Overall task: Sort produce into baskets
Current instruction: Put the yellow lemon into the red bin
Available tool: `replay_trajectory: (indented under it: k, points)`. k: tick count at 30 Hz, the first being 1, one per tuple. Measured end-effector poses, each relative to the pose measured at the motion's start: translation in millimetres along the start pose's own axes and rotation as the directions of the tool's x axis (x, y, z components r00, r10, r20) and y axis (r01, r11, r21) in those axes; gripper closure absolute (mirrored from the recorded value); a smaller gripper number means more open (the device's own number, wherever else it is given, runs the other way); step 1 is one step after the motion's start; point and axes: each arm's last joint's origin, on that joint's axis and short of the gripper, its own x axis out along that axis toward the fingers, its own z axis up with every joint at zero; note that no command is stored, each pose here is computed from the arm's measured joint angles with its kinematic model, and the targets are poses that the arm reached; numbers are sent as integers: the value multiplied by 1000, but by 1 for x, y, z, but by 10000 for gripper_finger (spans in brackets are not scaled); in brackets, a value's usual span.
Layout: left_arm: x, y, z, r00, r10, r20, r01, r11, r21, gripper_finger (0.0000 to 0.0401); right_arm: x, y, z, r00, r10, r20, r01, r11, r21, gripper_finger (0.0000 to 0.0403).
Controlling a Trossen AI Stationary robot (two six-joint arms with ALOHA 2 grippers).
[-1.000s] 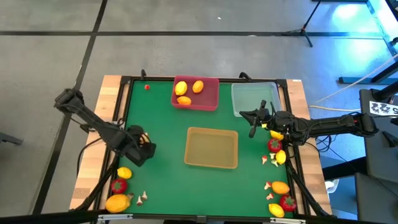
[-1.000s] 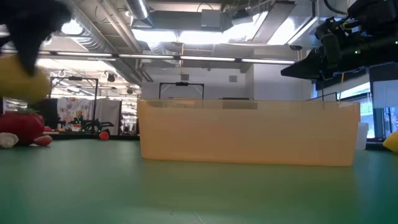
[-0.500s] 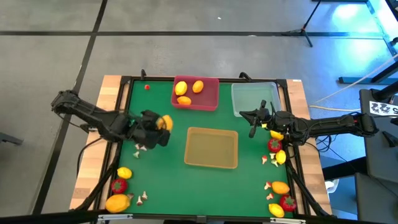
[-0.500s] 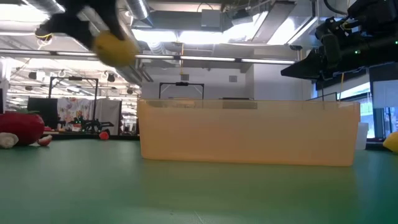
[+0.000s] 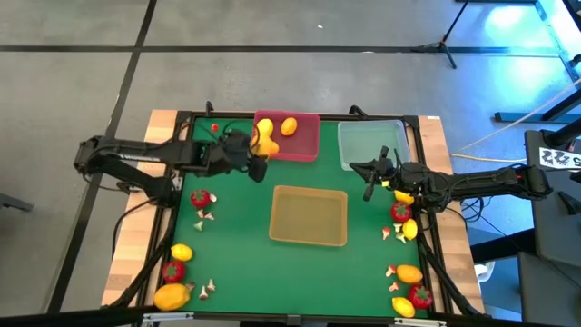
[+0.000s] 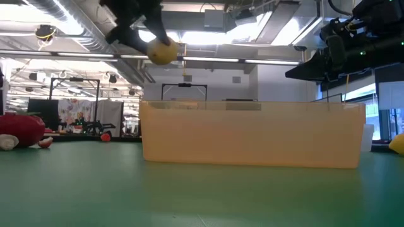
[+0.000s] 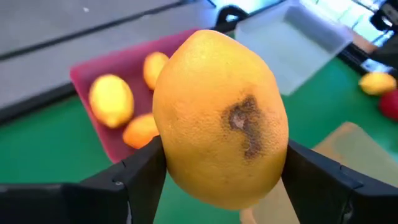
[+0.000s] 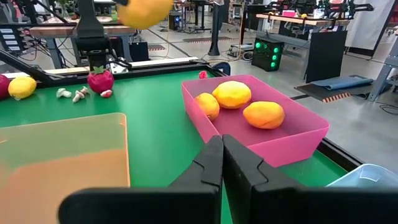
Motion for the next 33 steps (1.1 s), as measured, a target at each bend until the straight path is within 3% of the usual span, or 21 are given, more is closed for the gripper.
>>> replay_trajectory:
  k: [7, 16, 25, 33]
  points:
    - [34, 11, 18, 1000, 22, 22, -23, 998, 54, 126, 0, -2, 1, 998, -58, 13, 59, 998, -28, 393]
    - [99, 18, 27, 998, -70, -11, 70, 991, 111, 126, 0, -4, 2, 992, -127, 17, 128, 987, -97, 393]
    - [163, 39, 10, 994, 48, -98, -33, 989, 142, 126, 0, -4, 3, 990, -140, 33, 143, 980, -141, 393]
    - [185, 59, 4, 982, 120, -147, -101, 987, 128, 126, 0, -4, 3, 991, -132, 32, 135, 981, -136, 393]
